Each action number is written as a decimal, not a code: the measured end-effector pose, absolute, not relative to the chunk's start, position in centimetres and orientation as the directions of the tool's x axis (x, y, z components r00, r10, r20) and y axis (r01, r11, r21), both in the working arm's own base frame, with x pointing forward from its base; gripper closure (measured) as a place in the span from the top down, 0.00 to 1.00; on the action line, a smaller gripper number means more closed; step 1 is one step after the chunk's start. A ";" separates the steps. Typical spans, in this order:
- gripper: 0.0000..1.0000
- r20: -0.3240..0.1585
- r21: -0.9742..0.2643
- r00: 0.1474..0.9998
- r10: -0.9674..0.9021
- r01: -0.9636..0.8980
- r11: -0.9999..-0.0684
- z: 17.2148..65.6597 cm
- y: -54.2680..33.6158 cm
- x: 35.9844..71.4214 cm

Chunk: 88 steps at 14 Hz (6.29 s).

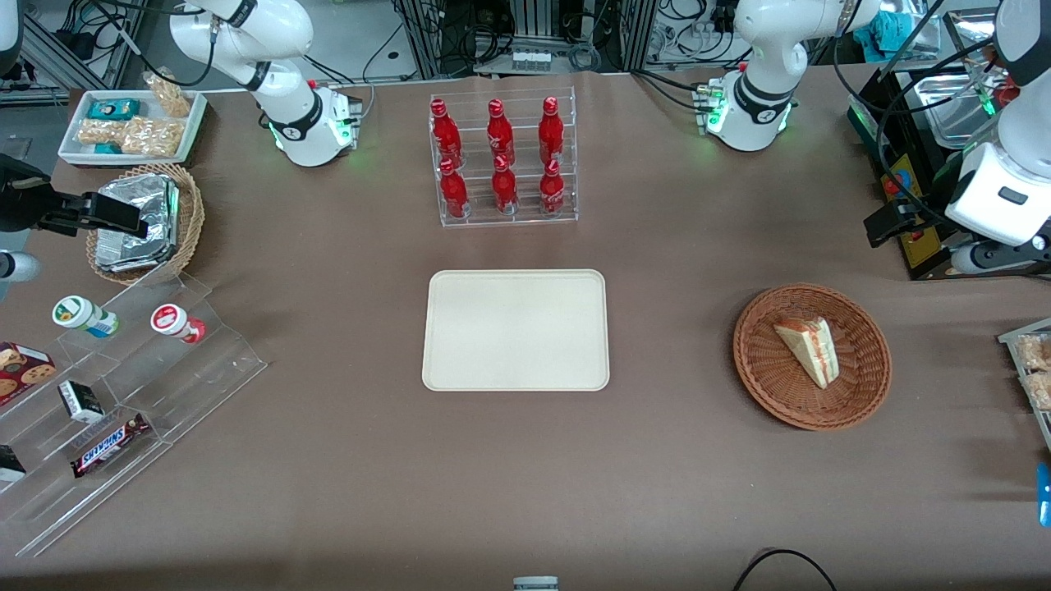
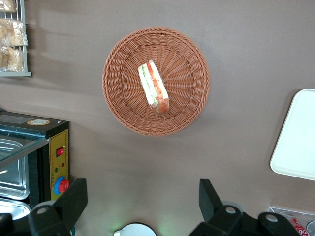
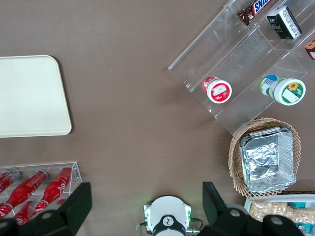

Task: Place sandwich from basket to tray

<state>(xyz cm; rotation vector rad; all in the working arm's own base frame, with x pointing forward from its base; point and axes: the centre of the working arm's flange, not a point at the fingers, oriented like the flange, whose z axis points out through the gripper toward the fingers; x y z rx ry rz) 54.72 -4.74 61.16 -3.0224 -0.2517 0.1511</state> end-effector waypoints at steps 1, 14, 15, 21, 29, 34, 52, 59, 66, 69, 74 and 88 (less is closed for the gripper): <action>1.00 -0.092 -0.113 0.981 0.171 0.160 -0.981 61.1 -4.7 54.7; 1.00 -0.220 -0.109 0.932 0.288 0.270 -0.957 50.1 2.6 55.7; 1.00 -0.204 -0.079 0.929 0.309 0.299 -0.951 47.4 3.8 56.0; 1.00 -0.072 -0.018 0.894 0.441 0.441 -0.897 35.3 3.8 55.1; 1.00 -0.043 0.014 0.847 0.530 0.531 -0.847 28.8 0.1 55.8; 1.00 -0.044 0.030 0.839 0.542 0.543 -0.839 24.6 0.1 55.8; 0.15 -0.183 -0.078 0.975 0.125 0.113 -0.991 36.0 -23.6 51.9; 0.16 -0.234 0.010 0.971 -0.052 -0.051 -0.999 31.7 -41.4 48.7; 0.22 -0.158 0.097 0.987 -0.025 -0.010 -0.995 24.9 -51.8 45.8; 0.27 -0.163 0.097 0.986 -0.022 -0.006 -0.995 23.8 -53.5 45.1; 0.62 -0.154 0.086 0.988 0.030 0.043 -0.995 23.9 -53.0 46.1; 1.00 -0.101 -0.067 0.943 0.318 0.312 -0.948 54.3 -27.3 55.9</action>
